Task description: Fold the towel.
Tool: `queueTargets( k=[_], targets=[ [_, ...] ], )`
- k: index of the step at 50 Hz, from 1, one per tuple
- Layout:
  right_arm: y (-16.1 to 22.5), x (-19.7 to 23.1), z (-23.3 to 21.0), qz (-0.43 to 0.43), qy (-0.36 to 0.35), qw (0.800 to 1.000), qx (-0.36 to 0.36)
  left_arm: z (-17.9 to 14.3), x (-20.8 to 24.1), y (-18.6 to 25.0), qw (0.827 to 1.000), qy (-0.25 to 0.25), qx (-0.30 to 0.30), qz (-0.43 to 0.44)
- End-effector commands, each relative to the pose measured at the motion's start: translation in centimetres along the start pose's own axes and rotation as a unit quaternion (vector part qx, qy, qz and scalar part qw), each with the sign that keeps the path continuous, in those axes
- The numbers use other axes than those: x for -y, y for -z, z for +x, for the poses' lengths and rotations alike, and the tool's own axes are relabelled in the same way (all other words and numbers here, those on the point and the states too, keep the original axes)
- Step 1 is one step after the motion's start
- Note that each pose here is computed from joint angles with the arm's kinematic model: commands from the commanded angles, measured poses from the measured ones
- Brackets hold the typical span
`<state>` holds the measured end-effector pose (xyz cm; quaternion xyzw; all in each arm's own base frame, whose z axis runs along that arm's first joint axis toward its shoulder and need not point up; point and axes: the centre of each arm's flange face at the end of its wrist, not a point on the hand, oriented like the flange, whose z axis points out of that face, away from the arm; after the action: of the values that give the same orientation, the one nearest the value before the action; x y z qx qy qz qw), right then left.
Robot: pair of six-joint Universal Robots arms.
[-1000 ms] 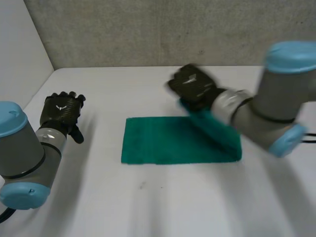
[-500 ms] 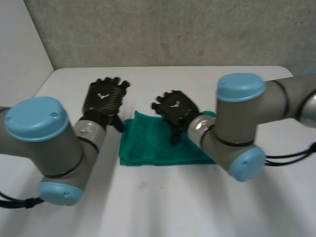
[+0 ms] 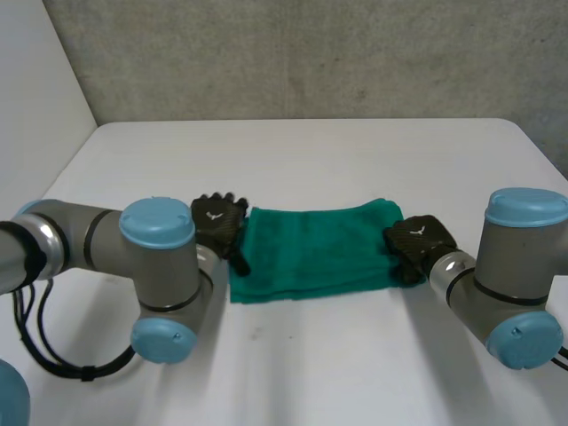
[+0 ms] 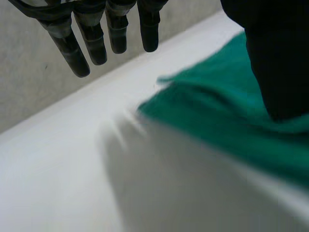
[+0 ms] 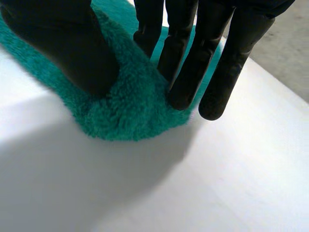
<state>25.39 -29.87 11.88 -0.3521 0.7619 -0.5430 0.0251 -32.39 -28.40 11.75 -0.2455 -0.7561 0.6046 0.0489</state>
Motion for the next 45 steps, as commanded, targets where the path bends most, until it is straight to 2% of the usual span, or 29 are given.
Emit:
queueTargets(
  k=[1,3,4,6,8,9,14,15,18,19,22,27,29,32,36,37,45],
  targets=[
    [-0.5,2.3,1.1,0.033,0.070,0.996,-0.043,-0.9,-0.8,2.8,0.999,-0.021,0.008,-0.047],
    [-0.4,3.1,0.9,0.043,0.080,0.995,-0.042,-1.0,-0.4,3.4,0.999,-0.020,0.008,-0.045],
    [-0.2,4.8,-0.1,0.068,0.097,0.992,-0.034,-1.1,0.1,4.0,0.999,-0.019,0.007,-0.040],
    [0.3,6.6,-2.3,0.095,0.119,0.988,-0.012,-1.4,1.3,4.7,1.000,-0.013,0.010,-0.025],
    [1.7,10.0,-6.3,0.145,0.145,0.978,0.032,-1.6,1.8,4.9,1.000,-0.009,0.013,-0.018],
    [2.0,10.3,-7.3,0.149,0.149,0.976,0.048,-2.5,3.6,5.7,1.000,0.009,0.022,0.005],
    [2.3,8.7,-13.3,0.140,0.183,0.959,0.167,-3.3,5.1,6.2,0.999,0.031,0.031,0.027],
    [2.6,8.0,-15.0,0.144,0.198,0.948,0.205,-3.8,5.7,6.3,0.998,0.040,0.037,0.034],
    [3.0,7.6,-16.3,0.151,0.214,0.937,0.231,-4.8,6.4,6.4,0.997,0.046,0.048,0.042],
    [3.3,7.4,-17.1,0.159,0.235,0.928,0.241,-4.9,6.4,6.3,0.997,0.047,0.050,0.043],
    [2.9,7.9,-16.7,0.164,0.241,0.931,0.221,-5.0,6.5,6.3,0.997,0.046,0.050,0.044],
    [2.0,8.4,-14.9,0.146,0.211,0.956,0.142,-4.8,6.9,6.2,0.997,0.047,0.047,0.051],
    [2.7,9.6,-13.3,0.150,0.170,0.968,0.109,-4.5,7.3,5.9,0.996,0.047,0.042,0.061],
    [4.9,11.2,-11.3,0.163,0.103,0.976,0.098,-4.1,8.1,5.5,0.995,0.048,0.039,0.074],
    [6.1,11.6,-10.4,0.165,0.061,0.979,0.104,-1.8,9.2,5.2,0.994,0.047,0.009,0.094],
    [6.3,11.3,-8.9,0.150,0.013,0.983,0.102,-0.8,9.6,5.2,0.994,0.047,-0.003,0.101],
    [5.2,9.0,-4.6,0.085,-0.049,0.993,0.064,4.5,8.8,4.9,0.990,0.069,-0.066,0.103]
  ],
)
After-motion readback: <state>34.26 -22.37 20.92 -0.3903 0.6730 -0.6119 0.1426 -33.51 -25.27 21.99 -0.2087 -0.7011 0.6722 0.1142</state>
